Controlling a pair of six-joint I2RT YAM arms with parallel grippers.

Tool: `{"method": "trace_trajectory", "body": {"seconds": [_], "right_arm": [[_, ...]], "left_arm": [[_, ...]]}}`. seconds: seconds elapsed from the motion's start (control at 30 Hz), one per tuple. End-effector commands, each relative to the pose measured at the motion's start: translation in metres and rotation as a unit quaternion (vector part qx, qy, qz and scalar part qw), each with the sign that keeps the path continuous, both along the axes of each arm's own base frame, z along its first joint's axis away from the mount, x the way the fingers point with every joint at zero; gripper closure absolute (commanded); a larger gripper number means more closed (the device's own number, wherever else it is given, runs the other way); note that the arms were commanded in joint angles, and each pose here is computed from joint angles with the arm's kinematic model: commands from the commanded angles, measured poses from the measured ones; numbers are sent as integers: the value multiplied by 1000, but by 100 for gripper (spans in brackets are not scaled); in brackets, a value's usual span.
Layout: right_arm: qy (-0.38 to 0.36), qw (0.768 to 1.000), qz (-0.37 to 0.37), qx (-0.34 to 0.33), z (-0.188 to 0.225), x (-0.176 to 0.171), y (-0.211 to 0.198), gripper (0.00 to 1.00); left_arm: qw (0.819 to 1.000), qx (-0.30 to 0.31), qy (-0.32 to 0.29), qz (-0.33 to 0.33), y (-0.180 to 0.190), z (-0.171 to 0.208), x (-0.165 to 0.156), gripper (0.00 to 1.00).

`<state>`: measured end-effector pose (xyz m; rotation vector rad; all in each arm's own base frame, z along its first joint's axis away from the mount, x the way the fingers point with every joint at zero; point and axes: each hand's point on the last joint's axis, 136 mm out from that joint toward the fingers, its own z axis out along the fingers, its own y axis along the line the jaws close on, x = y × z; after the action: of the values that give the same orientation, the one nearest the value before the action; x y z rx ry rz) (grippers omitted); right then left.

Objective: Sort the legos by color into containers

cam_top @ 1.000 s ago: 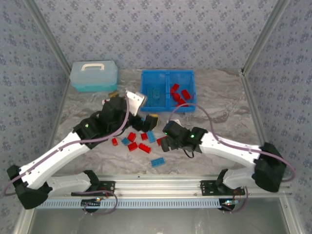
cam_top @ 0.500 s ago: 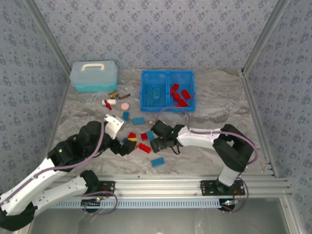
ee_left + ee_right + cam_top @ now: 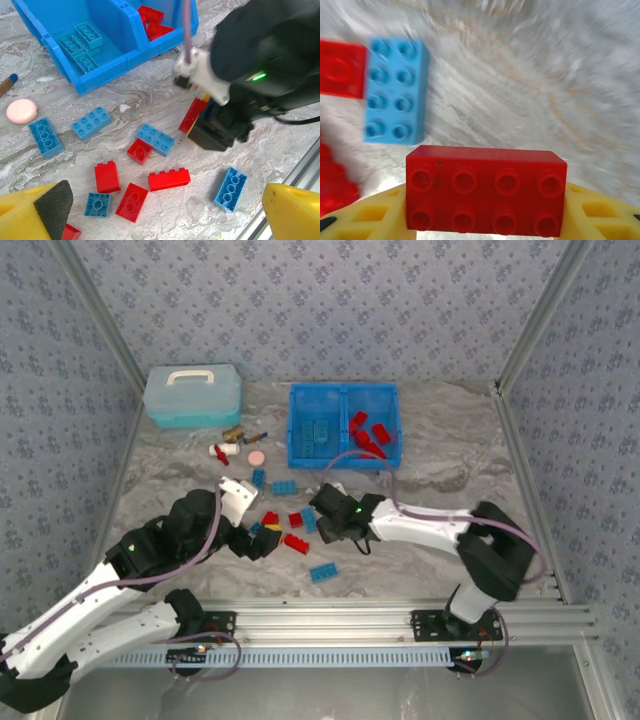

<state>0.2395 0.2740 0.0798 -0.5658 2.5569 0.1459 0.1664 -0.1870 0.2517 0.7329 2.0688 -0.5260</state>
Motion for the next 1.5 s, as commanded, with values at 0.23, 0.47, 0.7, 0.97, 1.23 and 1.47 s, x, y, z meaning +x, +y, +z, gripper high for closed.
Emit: {"method": "trace_trajectory", "body": {"seconds": [0.23,0.47,0.7,0.97,1.23,1.47], "right_arm": [[-163,979,-113,51,133,100,-71,49],[-116,975,-182,42,119,223,-98,51],[-61,973,-220,34,82,297,-107,50],[-39,972,-230,29,74,320,-107,22],[-81,972,-209,66,146,294,-103,19],[-132,965,-176,139,204,195,-99,12]], "left_arm": [[999,-34,-13,-14,-18,14,6,1],[998,-34,51,13,-12,-1,0,1],[995,-45,68,52,5,-8,-6,1],[993,-48,72,85,15,-13,-2,1],[965,-104,135,198,18,-39,13,1],[900,-151,251,323,-1,-79,16,2]]}}
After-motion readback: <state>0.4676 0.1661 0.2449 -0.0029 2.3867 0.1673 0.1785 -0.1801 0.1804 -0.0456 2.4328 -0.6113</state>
